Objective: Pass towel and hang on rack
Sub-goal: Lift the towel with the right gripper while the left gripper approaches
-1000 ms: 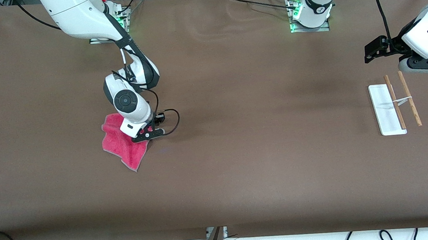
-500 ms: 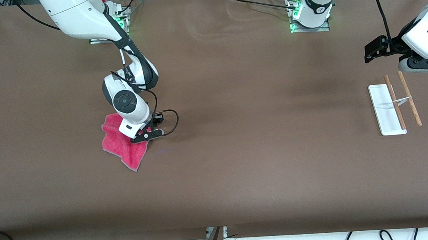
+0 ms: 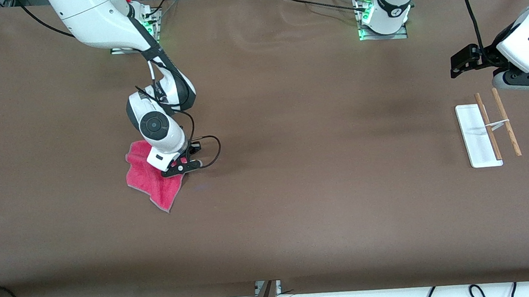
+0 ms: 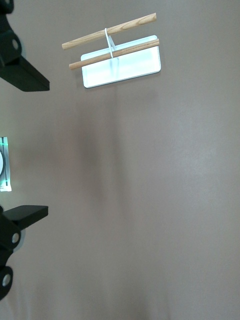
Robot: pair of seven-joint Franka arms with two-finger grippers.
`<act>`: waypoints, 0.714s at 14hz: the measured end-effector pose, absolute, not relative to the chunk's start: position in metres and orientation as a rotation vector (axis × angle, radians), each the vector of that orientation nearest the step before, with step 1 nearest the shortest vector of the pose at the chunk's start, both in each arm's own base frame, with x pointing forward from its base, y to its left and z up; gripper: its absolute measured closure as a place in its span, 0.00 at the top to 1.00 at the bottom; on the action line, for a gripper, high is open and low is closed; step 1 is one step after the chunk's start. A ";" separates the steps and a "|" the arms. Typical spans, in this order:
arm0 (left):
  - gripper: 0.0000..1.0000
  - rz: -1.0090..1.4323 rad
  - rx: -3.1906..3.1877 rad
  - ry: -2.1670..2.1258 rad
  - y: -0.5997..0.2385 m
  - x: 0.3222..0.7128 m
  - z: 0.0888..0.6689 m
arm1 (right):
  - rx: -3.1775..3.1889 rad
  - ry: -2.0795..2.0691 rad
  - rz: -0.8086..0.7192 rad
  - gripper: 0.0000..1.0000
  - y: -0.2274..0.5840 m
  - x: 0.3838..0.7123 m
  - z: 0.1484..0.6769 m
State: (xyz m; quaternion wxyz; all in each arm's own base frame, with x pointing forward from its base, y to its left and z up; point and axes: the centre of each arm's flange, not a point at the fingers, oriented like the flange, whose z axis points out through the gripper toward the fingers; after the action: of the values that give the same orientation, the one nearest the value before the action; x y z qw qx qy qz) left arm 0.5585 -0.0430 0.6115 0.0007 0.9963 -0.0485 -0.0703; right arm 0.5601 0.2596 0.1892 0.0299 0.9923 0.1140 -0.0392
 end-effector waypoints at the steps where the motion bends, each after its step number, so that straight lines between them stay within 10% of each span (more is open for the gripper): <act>1: 1.00 -0.221 3.129 -0.152 -0.043 0.558 0.612 | 3.060 0.351 -0.117 0.01 0.260 0.562 0.193; 10: 1.00 -0.221 3.129 -0.152 -0.043 0.558 0.612 | 3.087 0.235 -0.361 0.01 0.295 0.603 0.408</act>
State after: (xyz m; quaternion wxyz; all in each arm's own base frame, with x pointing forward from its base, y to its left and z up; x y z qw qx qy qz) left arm 0.5584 -0.0430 0.6115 0.0007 0.9963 -0.0485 -0.0705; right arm 0.6030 0.2948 0.4082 0.0123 0.9903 0.0753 -0.1157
